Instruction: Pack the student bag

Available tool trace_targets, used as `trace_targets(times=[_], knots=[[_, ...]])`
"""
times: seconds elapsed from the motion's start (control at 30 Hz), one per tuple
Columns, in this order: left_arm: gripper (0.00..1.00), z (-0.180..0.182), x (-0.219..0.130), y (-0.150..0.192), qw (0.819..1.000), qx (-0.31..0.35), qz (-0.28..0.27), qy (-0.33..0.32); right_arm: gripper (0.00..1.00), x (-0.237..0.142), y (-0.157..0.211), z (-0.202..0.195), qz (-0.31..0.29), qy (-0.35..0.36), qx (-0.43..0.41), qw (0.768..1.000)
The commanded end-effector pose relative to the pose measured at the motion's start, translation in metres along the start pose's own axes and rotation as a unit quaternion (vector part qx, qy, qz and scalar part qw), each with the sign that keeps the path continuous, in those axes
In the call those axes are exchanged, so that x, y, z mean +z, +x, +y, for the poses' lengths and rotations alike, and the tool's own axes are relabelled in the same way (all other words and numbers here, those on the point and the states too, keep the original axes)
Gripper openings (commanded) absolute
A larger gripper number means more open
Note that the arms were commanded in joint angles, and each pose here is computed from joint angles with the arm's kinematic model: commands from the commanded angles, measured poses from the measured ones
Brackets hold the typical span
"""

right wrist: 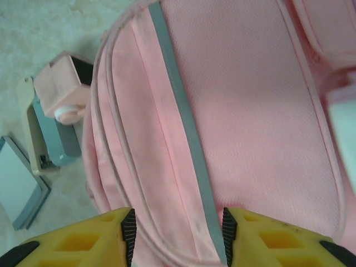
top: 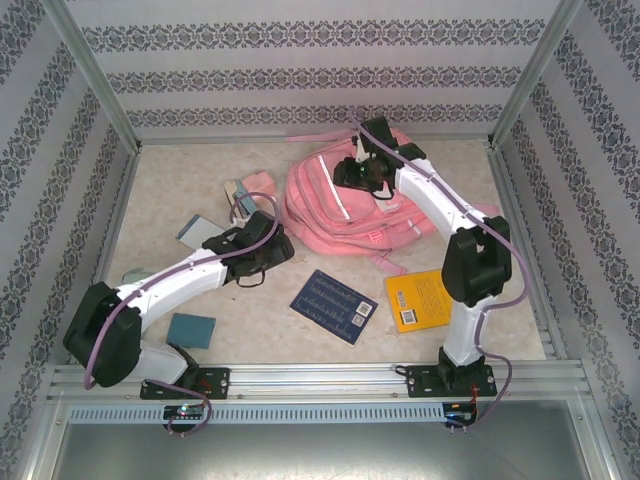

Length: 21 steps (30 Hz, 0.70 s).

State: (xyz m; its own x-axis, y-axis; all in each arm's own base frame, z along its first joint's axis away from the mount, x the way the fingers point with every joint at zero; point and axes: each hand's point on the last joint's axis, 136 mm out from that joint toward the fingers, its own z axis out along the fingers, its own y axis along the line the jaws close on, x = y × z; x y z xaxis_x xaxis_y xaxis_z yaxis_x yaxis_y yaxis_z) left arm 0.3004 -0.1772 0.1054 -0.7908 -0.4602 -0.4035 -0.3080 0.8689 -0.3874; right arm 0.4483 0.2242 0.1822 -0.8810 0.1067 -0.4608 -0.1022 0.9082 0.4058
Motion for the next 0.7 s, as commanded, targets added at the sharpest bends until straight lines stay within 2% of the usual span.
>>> trace_targets(times=[0.0,0.2,0.4,0.5,0.67], knots=[[0.75,0.015,-0.007,0.002,0.999,0.026,-0.002,-0.021,0.45,-0.023,0.019,0.012,-0.014,0.006,-0.034,0.999],[0.77,0.024,-0.012,-0.001,0.999,0.035,-0.012,-0.032,0.37,-0.011,0.114,0.008,0.053,0.012,-0.06,0.997],[0.77,0.041,-0.025,-0.014,0.998,0.021,-0.036,-0.054,0.26,0.018,0.214,0.029,0.134,-0.024,-0.085,0.987],[0.79,0.049,-0.034,-0.02,0.996,0.017,-0.05,-0.065,0.22,0.033,0.247,0.039,0.159,-0.03,-0.097,0.982],[0.79,0.054,-0.051,-0.028,0.995,0.022,-0.073,-0.063,0.22,0.05,0.272,0.05,0.18,-0.03,-0.109,0.977]])
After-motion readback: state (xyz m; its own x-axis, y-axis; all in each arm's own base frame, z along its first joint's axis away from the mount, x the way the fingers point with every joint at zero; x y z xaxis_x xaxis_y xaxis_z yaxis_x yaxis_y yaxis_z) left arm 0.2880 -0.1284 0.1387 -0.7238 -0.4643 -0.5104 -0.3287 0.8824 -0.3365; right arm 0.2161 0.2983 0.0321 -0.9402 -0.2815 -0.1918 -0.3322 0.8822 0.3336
